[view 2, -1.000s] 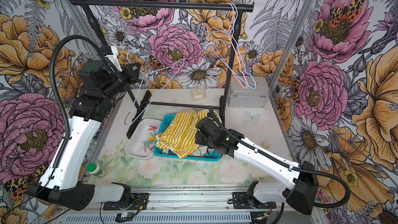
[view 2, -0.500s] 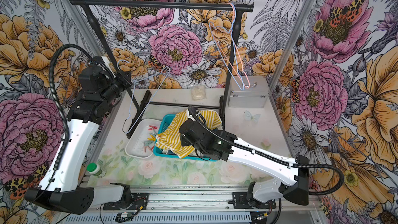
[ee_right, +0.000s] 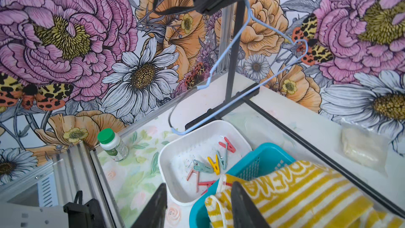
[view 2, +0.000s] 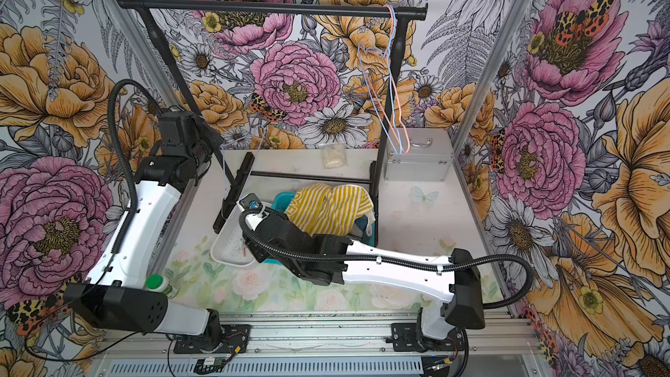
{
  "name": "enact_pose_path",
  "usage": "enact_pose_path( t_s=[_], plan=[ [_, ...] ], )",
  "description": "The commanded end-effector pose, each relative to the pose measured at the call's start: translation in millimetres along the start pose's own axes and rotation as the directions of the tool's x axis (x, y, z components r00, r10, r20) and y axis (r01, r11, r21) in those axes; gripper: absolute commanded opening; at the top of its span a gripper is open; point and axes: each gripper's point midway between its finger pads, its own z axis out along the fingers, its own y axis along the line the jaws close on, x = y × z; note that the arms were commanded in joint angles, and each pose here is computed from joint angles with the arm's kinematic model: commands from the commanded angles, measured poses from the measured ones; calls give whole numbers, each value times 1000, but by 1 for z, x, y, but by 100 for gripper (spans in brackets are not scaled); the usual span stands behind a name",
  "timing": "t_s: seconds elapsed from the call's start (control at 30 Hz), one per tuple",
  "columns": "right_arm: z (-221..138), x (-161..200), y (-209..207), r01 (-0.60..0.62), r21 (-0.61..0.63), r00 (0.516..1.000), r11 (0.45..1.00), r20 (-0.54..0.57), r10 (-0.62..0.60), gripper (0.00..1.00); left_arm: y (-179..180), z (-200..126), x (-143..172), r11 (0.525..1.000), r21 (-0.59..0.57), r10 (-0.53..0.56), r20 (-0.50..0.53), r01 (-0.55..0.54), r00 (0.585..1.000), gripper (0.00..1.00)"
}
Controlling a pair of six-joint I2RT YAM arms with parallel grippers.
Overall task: Remove the clothespins securing towels to the hanger
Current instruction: Place the hanger at the clothesline.
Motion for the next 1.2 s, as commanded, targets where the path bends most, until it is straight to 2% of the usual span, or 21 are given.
enact_pose_path(
  t_s=[0.0, 0.2, 0.43, 0.63, 0.8, 0.93, 1.17],
  plan=[
    [3, -41, 8, 89, -6, 987, 996, 133, -88, 47, 3, -11, -24, 997, -58, -53, 104, 60, 993, 0],
    [21, -43, 14, 143, 22, 980, 989, 138, -145, 47, 3, -9, -20, 994, -96, -45, 118, 57, 992, 0],
    [43, -39, 16, 152, 34, 980, 988, 124, -155, 47, -1, -8, -19, 993, -106, -36, 129, 49, 991, 0],
    [56, -34, -1, 102, 102, 988, 990, 108, -112, 44, -5, -9, -19, 994, -101, -36, 132, 49, 991, 0],
    [63, -30, -28, 20, 194, 992, 981, 117, -43, 37, -5, -7, -18, 993, -103, -43, 131, 57, 990, 0],
    [70, -27, -34, -3, 202, 992, 979, 123, -23, 34, -5, -7, -17, 993, -102, -49, 130, 62, 990, 0],
    [72, -23, -38, -46, 201, 992, 978, 125, 21, 34, -8, -4, -15, 993, -97, -48, 123, 60, 991, 0]
  ],
)
